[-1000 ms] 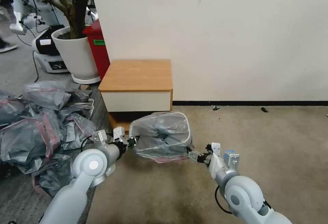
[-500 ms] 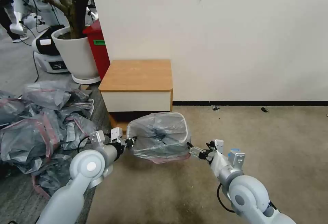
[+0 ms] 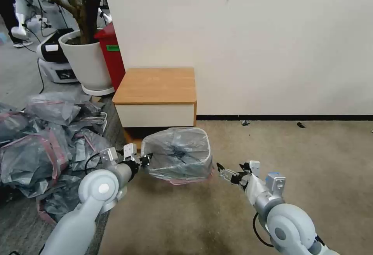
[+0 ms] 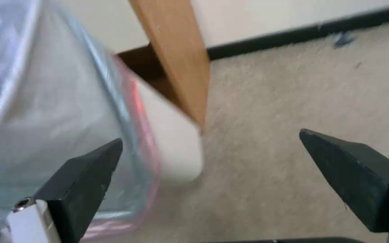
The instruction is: Pick up the garbage bag from the table and place it over the trash can.
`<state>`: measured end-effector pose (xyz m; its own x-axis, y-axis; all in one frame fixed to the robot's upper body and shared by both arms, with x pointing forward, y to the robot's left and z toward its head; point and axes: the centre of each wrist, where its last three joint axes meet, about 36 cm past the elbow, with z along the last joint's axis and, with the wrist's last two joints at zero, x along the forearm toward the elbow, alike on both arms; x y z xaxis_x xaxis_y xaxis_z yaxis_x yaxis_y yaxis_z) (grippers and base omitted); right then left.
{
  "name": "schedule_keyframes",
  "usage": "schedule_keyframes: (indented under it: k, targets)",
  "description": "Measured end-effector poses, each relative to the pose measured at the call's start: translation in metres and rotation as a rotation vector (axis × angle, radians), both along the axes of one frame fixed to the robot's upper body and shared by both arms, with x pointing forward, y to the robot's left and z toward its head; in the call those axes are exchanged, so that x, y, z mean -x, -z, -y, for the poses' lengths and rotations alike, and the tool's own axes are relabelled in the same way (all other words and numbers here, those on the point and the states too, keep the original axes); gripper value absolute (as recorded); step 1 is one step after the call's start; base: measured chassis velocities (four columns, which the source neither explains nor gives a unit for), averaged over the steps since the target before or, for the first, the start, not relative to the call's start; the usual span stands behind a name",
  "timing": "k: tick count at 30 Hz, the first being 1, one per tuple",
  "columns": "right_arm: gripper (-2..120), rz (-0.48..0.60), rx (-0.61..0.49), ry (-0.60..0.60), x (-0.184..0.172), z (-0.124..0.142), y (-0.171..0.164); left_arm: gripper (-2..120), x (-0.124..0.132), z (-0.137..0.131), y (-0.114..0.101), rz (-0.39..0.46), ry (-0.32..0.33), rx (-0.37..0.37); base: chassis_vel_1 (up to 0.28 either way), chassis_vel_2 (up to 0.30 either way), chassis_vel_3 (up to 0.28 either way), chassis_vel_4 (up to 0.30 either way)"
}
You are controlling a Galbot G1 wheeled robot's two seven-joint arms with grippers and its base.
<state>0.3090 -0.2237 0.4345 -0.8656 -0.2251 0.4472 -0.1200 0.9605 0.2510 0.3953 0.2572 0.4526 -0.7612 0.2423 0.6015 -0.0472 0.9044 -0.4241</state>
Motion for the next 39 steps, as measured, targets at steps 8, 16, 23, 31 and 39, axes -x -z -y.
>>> schedule_keyframes:
  k: [8,16,23,31,39]
  targets:
    - [89,0.125,0.039,-0.075,0.013,-0.006,-0.031,1,0.008,0.010,0.005,0.057,0.022,-0.097,0.000,0.000,0.000,0.000]
    - [57,0.233,0.108,-0.329,0.027,-0.025,-0.051,1,0.024,0.025,0.008,0.154,0.079,-0.229,0.000,0.000,0.000,0.000]
    - [33,0.260,0.142,-0.469,0.023,-0.035,-0.056,1,0.036,0.034,0.010,0.239,0.126,-0.326,0.000,0.000,0.000,0.000]
    - [6,0.237,0.192,-0.573,0.015,-0.043,-0.055,1,0.046,0.047,0.016,0.324,0.189,-0.425,0.000,0.000,0.000,0.000]
    - [0,0.150,0.294,-0.655,-0.002,-0.050,-0.058,1,0.052,0.065,0.025,0.367,0.241,-0.473,0.000,0.000,0.000,0.000]
